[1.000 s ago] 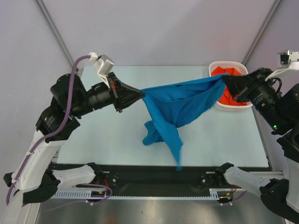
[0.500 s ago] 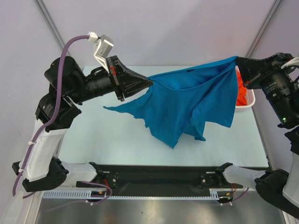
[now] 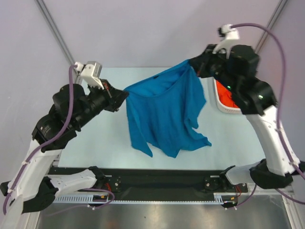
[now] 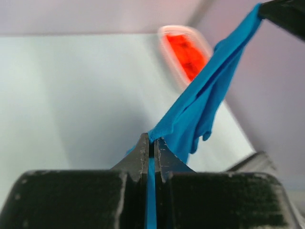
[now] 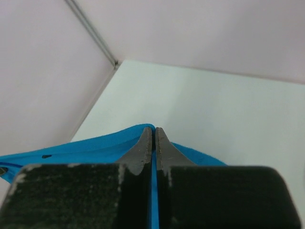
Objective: Fold and stack the t-shirts
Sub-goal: Flatten the tshirt out
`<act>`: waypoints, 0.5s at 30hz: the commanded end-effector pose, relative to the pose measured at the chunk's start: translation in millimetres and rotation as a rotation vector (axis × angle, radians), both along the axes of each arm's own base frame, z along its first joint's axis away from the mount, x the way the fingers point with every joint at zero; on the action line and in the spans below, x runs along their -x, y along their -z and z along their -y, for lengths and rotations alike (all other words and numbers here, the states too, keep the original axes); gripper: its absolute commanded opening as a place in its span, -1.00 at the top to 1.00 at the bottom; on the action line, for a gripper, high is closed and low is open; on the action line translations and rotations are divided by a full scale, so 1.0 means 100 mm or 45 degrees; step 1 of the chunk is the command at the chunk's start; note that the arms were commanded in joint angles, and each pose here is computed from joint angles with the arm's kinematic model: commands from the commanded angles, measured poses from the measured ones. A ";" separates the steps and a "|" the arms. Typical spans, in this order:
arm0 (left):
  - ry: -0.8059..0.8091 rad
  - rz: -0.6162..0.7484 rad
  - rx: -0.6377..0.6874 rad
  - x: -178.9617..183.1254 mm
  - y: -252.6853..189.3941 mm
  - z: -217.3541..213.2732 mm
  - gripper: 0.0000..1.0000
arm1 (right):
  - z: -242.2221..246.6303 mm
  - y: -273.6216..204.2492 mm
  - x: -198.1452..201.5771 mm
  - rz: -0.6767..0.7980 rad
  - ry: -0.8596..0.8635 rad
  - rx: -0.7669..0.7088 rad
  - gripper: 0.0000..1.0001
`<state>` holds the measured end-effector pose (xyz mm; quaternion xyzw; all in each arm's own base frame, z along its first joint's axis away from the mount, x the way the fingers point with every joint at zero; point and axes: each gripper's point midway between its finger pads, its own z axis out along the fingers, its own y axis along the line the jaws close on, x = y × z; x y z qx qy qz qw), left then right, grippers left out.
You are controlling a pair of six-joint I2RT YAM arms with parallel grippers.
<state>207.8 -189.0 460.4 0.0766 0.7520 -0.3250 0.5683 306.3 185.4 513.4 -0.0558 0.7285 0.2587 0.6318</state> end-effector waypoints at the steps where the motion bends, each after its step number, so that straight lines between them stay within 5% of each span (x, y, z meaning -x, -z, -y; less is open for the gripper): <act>1: -0.486 -0.140 -0.168 -0.14 0.54 -0.83 0.99 | -0.07 0.09 -0.60 0.060 0.115 -0.030 1.00; 8: -0.731 -0.510 -0.342 -0.47 1.83 -1.38 0.97 | -1.03 1.26 -1.53 -0.197 -0.118 0.022 0.92; 11: -0.887 -0.558 -0.329 -0.59 1.96 -1.68 0.91 | -1.25 1.71 -1.84 -0.350 -0.140 0.070 0.15; 12: -0.927 -0.579 -0.361 -0.60 1.98 -1.75 0.30 | -1.21 2.00 -1.77 -0.523 -0.139 0.139 -0.19; 13: -0.965 -0.590 -0.376 -0.59 1.97 -1.81 -0.04 | -1.21 1.62 -1.79 -0.455 -0.140 0.110 -0.28; 14: -0.998 -0.587 -0.395 -0.59 1.96 -1.86 -0.16 | -1.25 1.98 -1.83 -0.564 -0.134 0.182 -0.39; 15: -0.980 -0.587 -0.394 -0.58 1.97 -1.84 -0.51 | -1.17 2.19 -1.67 -0.682 -0.125 0.265 -0.53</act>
